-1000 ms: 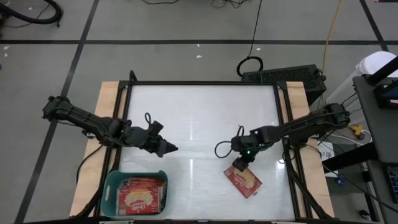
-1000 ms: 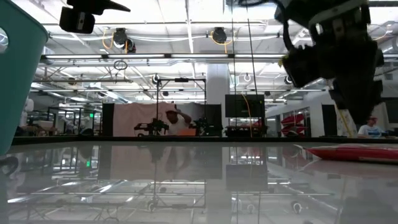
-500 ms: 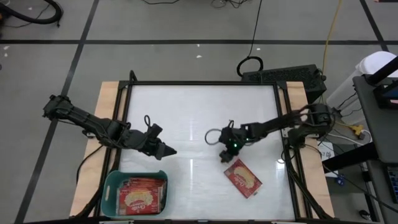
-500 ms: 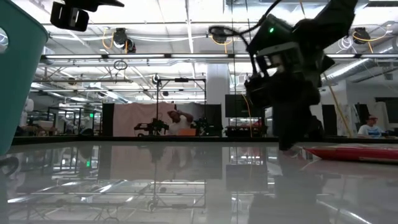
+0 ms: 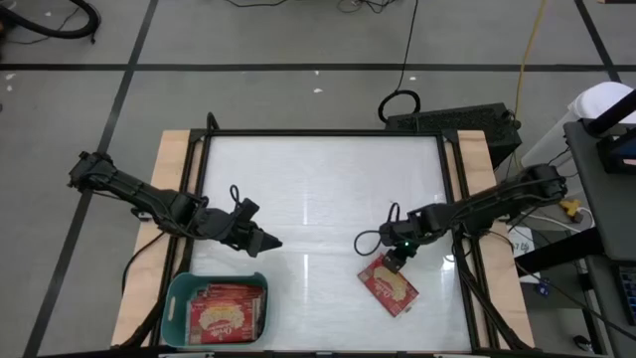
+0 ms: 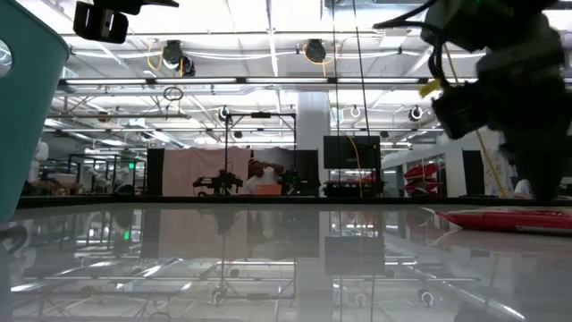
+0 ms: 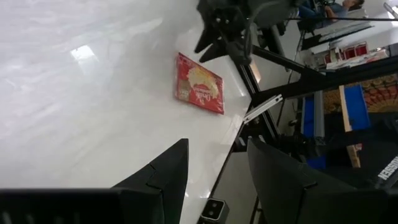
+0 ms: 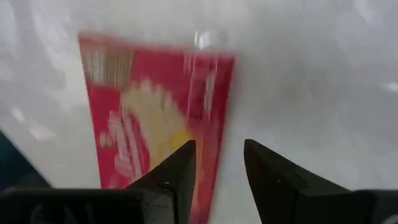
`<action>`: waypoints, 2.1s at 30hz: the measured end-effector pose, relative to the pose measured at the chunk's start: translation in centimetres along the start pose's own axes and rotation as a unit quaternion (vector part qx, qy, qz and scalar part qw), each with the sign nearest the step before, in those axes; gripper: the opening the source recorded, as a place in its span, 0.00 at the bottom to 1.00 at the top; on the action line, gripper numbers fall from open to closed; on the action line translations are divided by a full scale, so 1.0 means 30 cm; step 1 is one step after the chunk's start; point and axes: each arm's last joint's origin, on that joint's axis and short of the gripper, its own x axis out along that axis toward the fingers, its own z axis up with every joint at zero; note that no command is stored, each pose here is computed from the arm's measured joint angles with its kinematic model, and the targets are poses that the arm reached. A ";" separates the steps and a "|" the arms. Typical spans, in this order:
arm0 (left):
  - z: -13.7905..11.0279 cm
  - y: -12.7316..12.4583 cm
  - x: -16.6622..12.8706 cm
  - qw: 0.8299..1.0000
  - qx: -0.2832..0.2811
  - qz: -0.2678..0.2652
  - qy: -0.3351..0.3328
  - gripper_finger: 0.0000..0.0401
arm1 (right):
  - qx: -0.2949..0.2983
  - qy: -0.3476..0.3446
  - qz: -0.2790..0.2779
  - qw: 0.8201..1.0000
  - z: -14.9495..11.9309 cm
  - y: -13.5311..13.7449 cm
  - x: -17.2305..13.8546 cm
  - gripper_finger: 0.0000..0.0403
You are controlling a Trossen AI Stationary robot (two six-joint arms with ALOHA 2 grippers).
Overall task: Sort popcorn bags into baskets
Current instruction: Put the red popcorn bag into the green bin
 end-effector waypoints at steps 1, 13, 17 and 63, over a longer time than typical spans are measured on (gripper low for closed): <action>0.002 0.001 0.000 1.000 0.003 0.000 -0.001 0.42 | 0.004 -0.008 0.011 1.000 0.003 -0.005 0.014 0.32; 0.003 0.001 0.001 1.000 0.004 0.000 -0.002 0.42 | 0.031 -0.095 0.126 0.987 0.115 0.005 0.136 0.32; 0.003 0.001 0.001 1.000 0.004 0.000 -0.002 0.42 | 0.041 -0.148 0.156 0.976 0.177 0.001 0.123 0.32; 0.024 -0.003 0.003 0.999 -0.013 -0.002 -0.043 0.42 | -0.305 -0.111 0.094 0.941 -0.337 -0.138 0.152 0.58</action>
